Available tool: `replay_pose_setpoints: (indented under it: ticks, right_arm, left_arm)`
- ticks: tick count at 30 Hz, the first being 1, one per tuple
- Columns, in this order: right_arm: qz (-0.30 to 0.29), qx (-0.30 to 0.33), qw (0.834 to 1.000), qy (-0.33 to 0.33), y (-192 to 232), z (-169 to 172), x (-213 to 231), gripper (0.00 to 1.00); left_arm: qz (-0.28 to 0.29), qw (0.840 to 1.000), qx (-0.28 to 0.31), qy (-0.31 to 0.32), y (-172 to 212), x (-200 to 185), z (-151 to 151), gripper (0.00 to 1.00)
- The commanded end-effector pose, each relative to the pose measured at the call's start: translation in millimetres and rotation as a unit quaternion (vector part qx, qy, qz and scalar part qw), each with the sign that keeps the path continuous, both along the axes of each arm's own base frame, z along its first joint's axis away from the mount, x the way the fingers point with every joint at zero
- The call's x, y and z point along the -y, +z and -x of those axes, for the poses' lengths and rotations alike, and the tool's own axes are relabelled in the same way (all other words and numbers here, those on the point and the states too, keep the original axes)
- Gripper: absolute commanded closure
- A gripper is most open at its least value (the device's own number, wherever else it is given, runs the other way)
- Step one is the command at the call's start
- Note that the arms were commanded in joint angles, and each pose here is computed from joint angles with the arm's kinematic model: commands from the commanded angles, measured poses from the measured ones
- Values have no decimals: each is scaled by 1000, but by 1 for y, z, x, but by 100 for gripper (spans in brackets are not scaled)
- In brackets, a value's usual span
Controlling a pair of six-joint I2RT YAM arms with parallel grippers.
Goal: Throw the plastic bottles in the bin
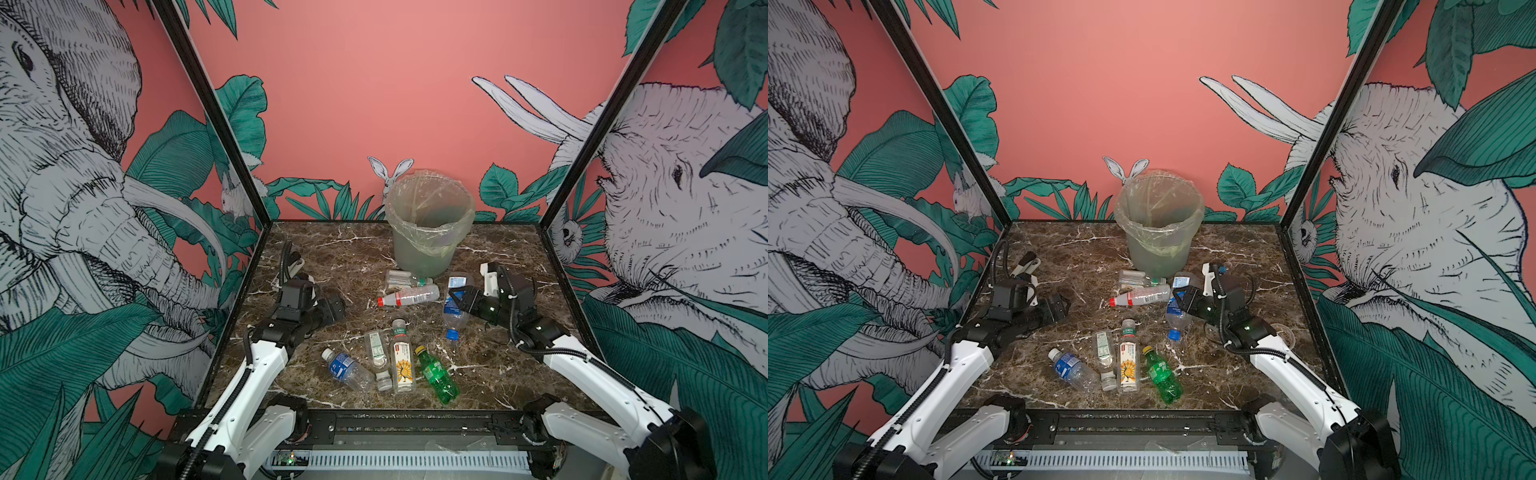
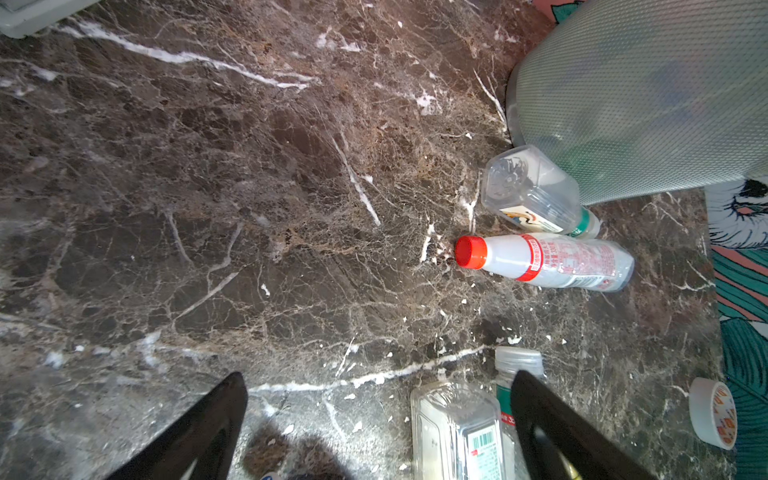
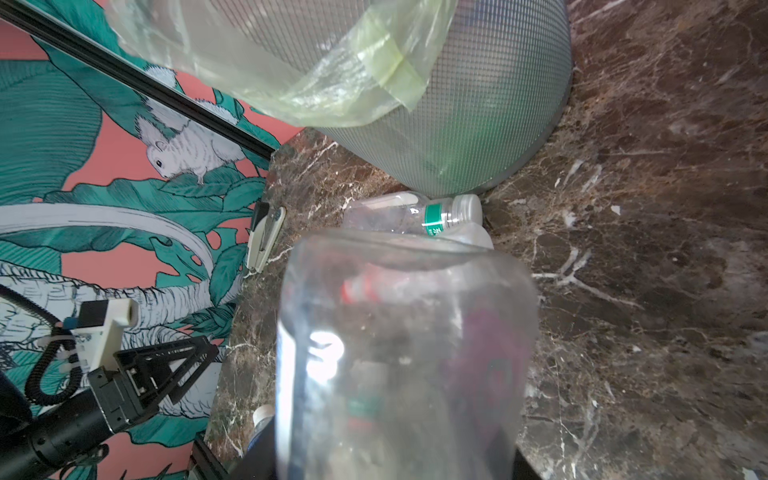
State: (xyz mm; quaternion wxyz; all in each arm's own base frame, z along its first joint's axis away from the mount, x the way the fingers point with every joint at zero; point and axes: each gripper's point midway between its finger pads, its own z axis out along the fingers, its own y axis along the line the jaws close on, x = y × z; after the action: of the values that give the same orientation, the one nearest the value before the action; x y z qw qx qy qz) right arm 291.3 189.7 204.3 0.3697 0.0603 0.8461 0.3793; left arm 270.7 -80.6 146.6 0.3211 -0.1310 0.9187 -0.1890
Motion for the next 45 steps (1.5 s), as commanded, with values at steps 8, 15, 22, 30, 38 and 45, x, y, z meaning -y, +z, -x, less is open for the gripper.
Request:
replay_pose_setpoints:
  ticks: [8,15,22,30,38,45]
  right_arm:
    - [-53,74,996,4,60,-12,-1,51]
    - [-78,96,992,9,84,-20,-3,51]
    - [-99,136,986,9,118,-29,-2,51]
    - [-137,200,970,-5,153,-32,9,50]
    - [-137,204,969,-33,126,-14,33,50]
    - [-106,198,973,-59,98,13,53,48]
  left_arm:
    - [5,1000,6,3,3,0,-4,1]
    - [5,1000,4,4,0,-1,-1,1]
    - [5,1000,4,6,0,-2,0,1]
    - [3,1000,2,8,-1,-3,1,1]
    - [1,1000,-1,9,-6,-4,4,1]
    - [4,1000,-2,6,-9,-3,2,1]
